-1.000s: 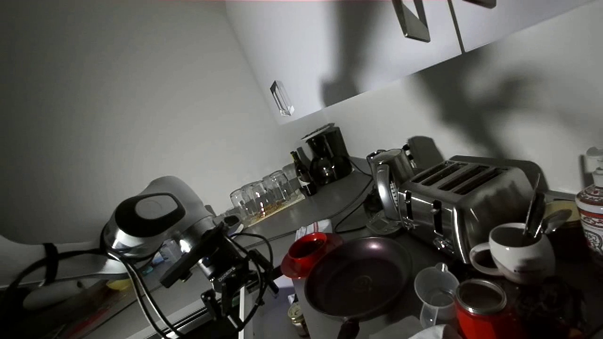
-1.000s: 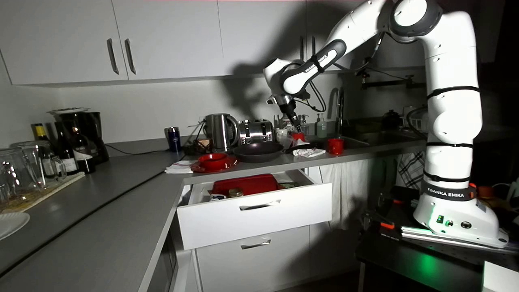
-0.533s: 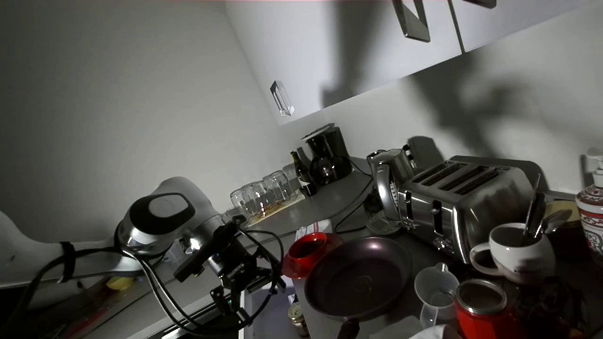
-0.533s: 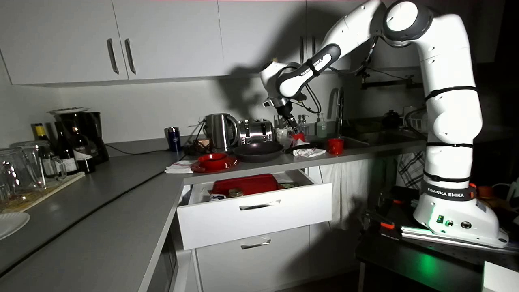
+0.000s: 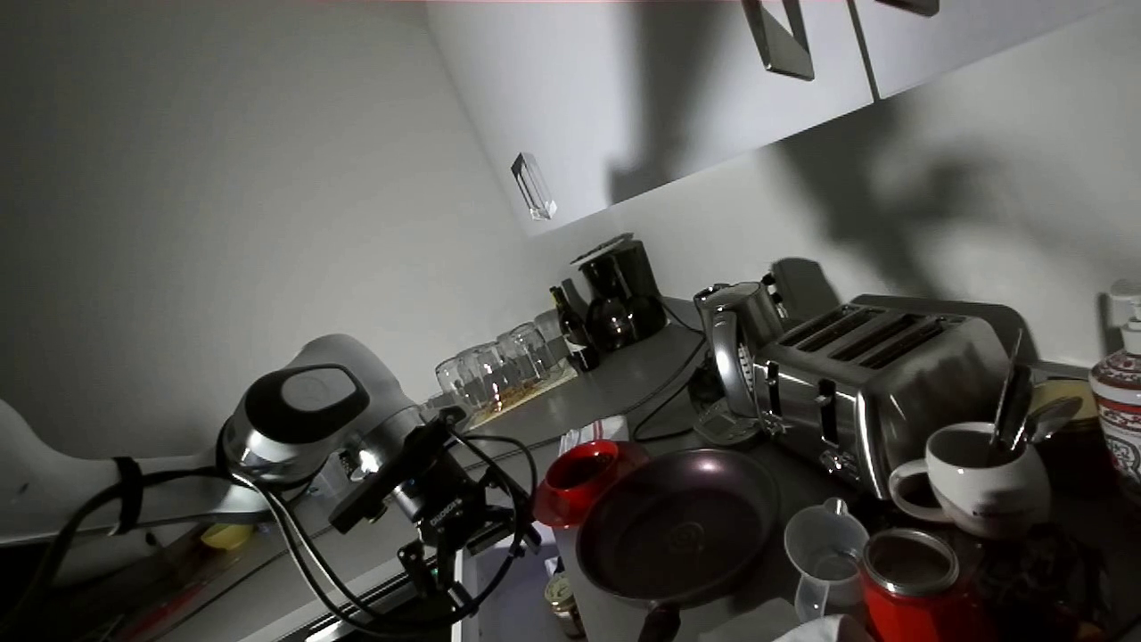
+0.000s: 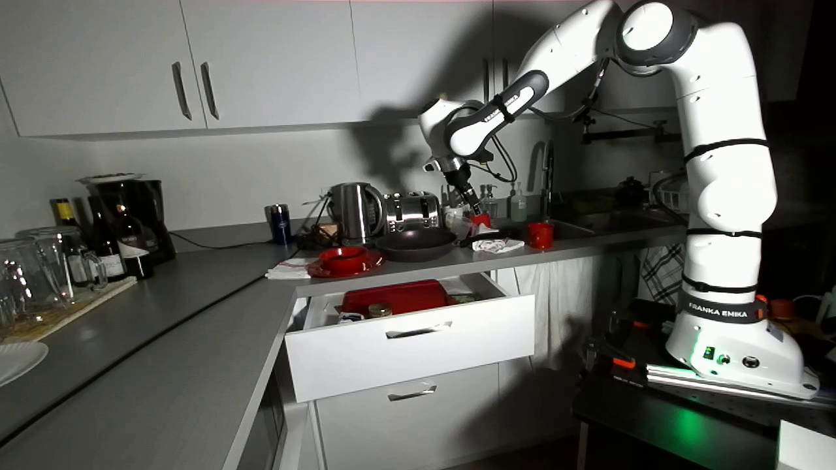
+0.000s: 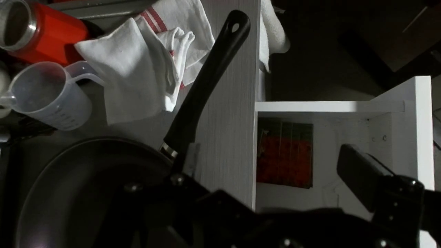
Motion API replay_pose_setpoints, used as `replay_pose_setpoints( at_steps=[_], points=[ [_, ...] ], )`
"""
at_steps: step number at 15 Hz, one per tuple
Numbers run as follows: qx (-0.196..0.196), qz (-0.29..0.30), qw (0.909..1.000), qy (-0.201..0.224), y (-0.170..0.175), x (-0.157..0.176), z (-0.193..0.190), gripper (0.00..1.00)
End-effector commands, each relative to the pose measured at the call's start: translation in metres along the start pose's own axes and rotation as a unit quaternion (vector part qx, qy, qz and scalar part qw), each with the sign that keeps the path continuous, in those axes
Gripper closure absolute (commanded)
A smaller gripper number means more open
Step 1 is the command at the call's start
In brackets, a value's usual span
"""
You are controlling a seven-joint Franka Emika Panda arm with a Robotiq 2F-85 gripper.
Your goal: Move the pan slightly to the right on the counter
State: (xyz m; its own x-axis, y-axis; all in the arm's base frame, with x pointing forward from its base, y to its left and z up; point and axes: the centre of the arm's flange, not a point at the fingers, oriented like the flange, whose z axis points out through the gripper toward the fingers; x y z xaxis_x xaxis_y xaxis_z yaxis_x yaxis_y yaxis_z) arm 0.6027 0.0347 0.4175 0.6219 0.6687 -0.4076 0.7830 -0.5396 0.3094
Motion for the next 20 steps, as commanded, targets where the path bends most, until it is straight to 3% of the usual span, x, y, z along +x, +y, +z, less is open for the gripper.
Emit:
replay_pose_setpoints(
  at_steps=[1, 9, 15, 20],
  points=[
    [0.006, 0.000, 0.9999, 0.008, 0.000, 0.004, 0.002, 0.00],
    [0.052, -0.027, 0.9977, 0.034, 0.011, 0.031, 0.014, 0.00],
    [0.092, -0.017, 0.9930, 0.072, 0.041, 0.054, 0.012, 0.00],
    [0.104, -0.003, 0.9908, 0.087, 0.072, 0.072, 0.016, 0.00]
  ],
)
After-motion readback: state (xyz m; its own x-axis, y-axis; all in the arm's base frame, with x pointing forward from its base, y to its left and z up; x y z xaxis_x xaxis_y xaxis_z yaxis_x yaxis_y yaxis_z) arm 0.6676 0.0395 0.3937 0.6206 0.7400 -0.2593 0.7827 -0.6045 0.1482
